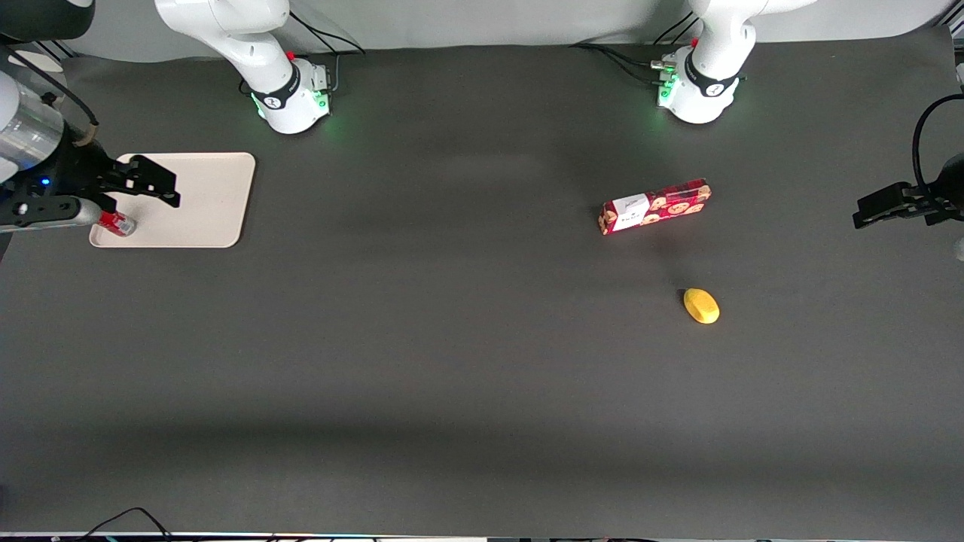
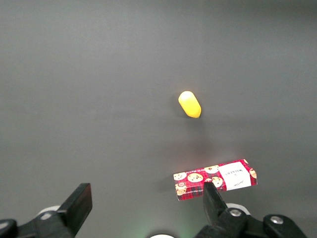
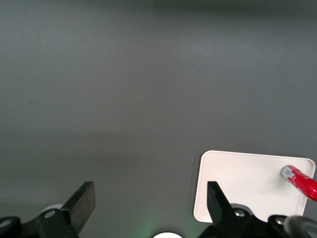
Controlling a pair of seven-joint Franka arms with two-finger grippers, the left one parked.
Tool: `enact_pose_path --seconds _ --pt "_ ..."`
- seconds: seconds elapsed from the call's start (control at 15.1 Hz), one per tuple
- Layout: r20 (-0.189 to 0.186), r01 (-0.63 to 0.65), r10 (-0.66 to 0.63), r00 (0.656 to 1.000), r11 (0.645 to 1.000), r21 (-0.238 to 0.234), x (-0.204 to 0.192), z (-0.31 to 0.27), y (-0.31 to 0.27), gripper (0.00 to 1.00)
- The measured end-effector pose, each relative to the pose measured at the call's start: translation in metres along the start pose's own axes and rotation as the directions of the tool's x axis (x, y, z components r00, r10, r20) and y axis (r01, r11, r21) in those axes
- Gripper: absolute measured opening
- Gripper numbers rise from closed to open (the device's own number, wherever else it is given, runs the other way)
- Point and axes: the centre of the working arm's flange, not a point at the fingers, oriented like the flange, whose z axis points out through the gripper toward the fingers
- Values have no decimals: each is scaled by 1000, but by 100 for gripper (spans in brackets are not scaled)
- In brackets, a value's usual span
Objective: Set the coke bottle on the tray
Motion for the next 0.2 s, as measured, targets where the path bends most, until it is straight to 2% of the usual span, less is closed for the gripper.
enact_pose_path --seconds 0.2 --pt "-16 -13 13 1000 1000 -10 0 -8 8 100"
